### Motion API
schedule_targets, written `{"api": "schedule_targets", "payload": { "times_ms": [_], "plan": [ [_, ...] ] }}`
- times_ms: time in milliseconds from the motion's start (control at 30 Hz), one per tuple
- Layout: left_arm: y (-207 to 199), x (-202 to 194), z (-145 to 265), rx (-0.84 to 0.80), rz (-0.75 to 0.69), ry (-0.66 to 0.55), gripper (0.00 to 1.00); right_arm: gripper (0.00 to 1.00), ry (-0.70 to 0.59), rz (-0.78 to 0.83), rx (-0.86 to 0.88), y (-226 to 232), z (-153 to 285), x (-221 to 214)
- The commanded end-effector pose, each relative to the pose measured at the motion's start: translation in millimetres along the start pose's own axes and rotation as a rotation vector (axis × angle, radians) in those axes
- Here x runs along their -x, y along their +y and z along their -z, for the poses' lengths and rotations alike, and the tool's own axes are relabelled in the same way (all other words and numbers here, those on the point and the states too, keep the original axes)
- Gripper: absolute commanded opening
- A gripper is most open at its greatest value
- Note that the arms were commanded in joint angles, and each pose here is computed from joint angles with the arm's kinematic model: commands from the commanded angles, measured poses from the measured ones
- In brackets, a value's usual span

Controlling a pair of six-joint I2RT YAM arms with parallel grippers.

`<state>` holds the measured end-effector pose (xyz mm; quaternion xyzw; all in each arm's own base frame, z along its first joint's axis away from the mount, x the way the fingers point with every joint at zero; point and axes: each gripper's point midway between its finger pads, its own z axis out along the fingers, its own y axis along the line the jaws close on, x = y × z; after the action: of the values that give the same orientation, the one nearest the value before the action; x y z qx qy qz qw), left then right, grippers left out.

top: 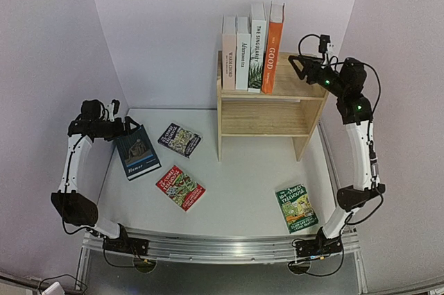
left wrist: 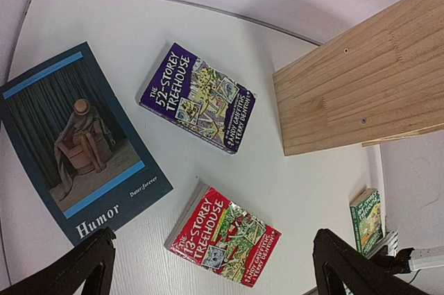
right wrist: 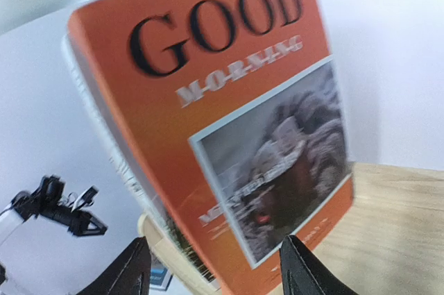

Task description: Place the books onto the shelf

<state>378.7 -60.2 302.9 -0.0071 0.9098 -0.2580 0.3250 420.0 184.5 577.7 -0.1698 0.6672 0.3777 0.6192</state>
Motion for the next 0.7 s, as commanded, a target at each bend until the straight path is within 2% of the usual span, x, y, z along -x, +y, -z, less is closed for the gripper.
{"api": "schedule_targets", "payload": {
  "times_ms": [0,300,667],
  "plan": [
    [-9.1,5.4,9.5,-0.018,-0.049,-0.037,1.0,0.59,-0.21,-0.144,-0.337,-74.5,-3.1,34.7],
    [-10.0,3.3,11.9,-0.017,-0.046,-0.038,1.0,0.56,-0.296,-0.304,-0.286,-115.3,-54.3,25.6],
    [-8.4,2.7,8.1,-0.02,-0.04,-0.033,1.0,0.56,-0.229,-0.39,-0.122,-112.1,-102.6,-10.4]
  ]
}}
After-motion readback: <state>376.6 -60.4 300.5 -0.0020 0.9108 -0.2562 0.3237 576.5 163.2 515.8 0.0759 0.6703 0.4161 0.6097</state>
